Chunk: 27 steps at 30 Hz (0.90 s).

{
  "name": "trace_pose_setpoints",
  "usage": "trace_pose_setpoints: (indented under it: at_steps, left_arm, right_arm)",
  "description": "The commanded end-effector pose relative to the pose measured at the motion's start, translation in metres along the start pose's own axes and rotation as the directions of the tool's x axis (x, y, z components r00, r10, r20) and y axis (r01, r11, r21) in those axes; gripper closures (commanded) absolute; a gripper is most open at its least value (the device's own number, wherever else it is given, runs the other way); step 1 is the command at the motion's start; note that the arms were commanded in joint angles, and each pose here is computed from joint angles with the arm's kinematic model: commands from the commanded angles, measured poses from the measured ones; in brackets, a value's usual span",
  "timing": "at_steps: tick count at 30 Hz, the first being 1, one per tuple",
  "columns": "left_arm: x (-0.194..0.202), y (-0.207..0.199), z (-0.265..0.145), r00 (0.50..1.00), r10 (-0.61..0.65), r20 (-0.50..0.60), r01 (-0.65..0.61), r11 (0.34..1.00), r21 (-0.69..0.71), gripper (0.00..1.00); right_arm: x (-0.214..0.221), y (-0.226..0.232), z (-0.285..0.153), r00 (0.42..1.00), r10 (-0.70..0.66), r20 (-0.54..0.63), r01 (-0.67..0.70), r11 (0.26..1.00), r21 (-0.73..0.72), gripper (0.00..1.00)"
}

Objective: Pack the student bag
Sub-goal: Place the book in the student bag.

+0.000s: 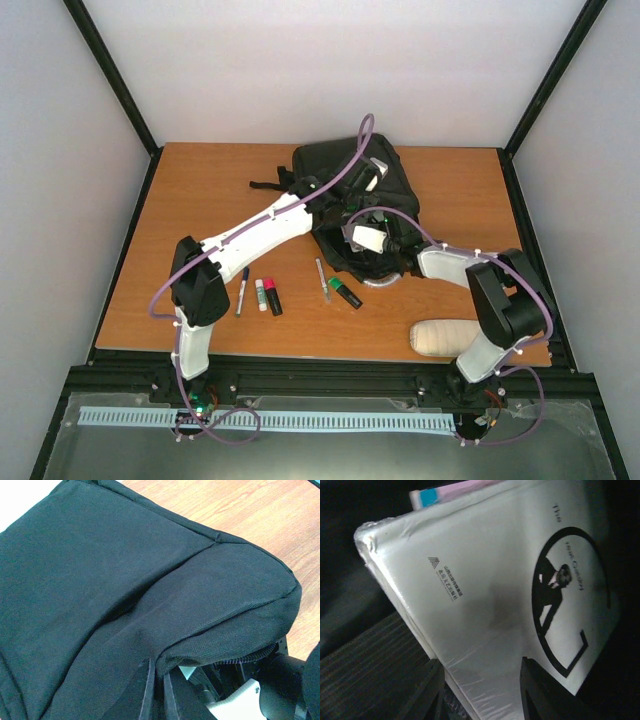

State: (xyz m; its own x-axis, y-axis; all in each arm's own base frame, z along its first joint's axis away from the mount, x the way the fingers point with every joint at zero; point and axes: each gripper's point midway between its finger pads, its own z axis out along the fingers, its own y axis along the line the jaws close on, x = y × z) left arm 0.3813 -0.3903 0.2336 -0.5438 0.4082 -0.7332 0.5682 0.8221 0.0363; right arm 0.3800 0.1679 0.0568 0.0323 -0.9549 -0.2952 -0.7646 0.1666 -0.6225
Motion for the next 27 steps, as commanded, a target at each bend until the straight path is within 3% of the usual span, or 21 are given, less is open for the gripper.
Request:
trace_pose_setpoints:
  at_steps: [1,7,12,19,27]
  left_arm:
    - [-0.044,-0.007,-0.026,0.992,-0.011,0.128,0.004,0.999,0.05,0.99]
    - [-0.04,-0.006,-0.026,0.993,-0.005,0.117,-0.001,0.999,0.05,0.99]
    - [-0.038,-0.004,-0.026,0.993,0.007,0.115,-0.011,0.999,0.037,0.99]
    - [-0.037,-0.001,-0.027,0.993,0.027,0.115,-0.028,0.999,0.015,0.99]
    - [-0.023,0.0,-0.034,0.996,0.01,0.085,-0.013,0.999,0.029,0.99]
  right_arm:
    - [-0.018,-0.049,0.004,0.995,0.079,0.065,-0.092,0.969,0.227,0.58]
    - [-0.017,-0.062,0.02,0.992,0.112,0.057,-0.124,0.948,0.294,0.59]
    - [-0.017,-0.047,0.023,0.993,0.115,0.036,-0.12,0.966,0.228,0.58]
    - [-0.018,-0.018,-0.044,0.986,0.155,0.068,-0.159,0.985,0.062,0.52]
    - [0.014,0.056,-0.108,0.991,0.134,-0.012,-0.134,0.977,-0.168,0.51]
